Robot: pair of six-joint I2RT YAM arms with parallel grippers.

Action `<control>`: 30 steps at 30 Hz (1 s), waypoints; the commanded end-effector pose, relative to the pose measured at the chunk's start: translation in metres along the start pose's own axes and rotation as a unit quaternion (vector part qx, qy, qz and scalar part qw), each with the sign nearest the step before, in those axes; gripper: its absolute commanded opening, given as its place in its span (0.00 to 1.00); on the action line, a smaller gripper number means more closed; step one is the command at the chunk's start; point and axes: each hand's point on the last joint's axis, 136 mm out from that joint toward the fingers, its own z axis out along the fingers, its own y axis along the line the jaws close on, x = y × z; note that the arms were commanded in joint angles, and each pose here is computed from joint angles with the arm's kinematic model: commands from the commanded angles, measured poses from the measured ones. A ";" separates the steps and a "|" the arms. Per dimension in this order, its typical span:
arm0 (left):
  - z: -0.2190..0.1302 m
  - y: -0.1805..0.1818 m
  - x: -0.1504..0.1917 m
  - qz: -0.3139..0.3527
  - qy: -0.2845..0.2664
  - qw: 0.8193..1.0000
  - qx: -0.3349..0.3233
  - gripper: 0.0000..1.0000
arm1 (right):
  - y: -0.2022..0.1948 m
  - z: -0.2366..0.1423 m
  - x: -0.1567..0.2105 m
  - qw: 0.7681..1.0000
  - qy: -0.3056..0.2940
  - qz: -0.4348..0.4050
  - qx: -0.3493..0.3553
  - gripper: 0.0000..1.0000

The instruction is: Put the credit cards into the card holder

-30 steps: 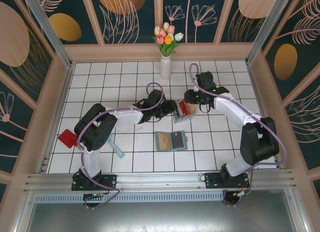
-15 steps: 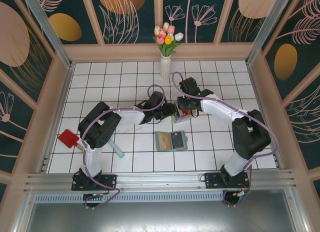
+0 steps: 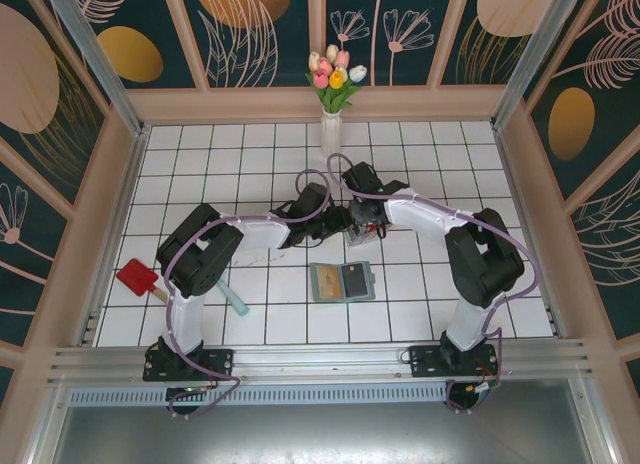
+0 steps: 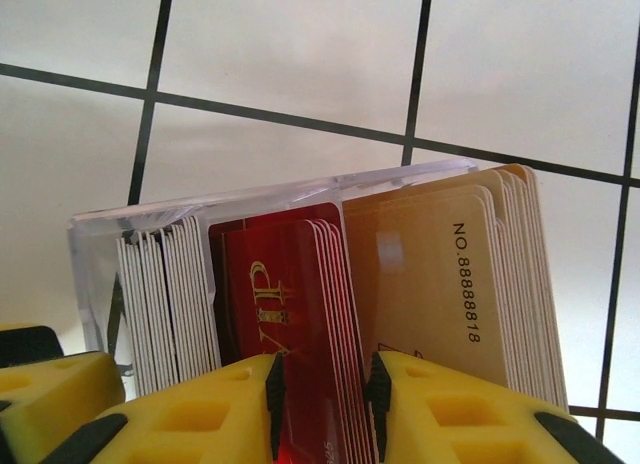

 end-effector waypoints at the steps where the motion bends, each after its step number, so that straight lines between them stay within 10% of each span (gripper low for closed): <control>1: 0.006 0.019 0.008 -0.004 0.013 1.000 -0.019 0.43 | -0.006 0.001 0.000 0.999 0.004 -0.015 0.031 0.33; 30: 0.003 0.023 0.009 -0.004 0.011 1.000 -0.025 0.43 | -0.019 -0.015 -0.011 0.996 -0.017 -0.024 0.079 0.27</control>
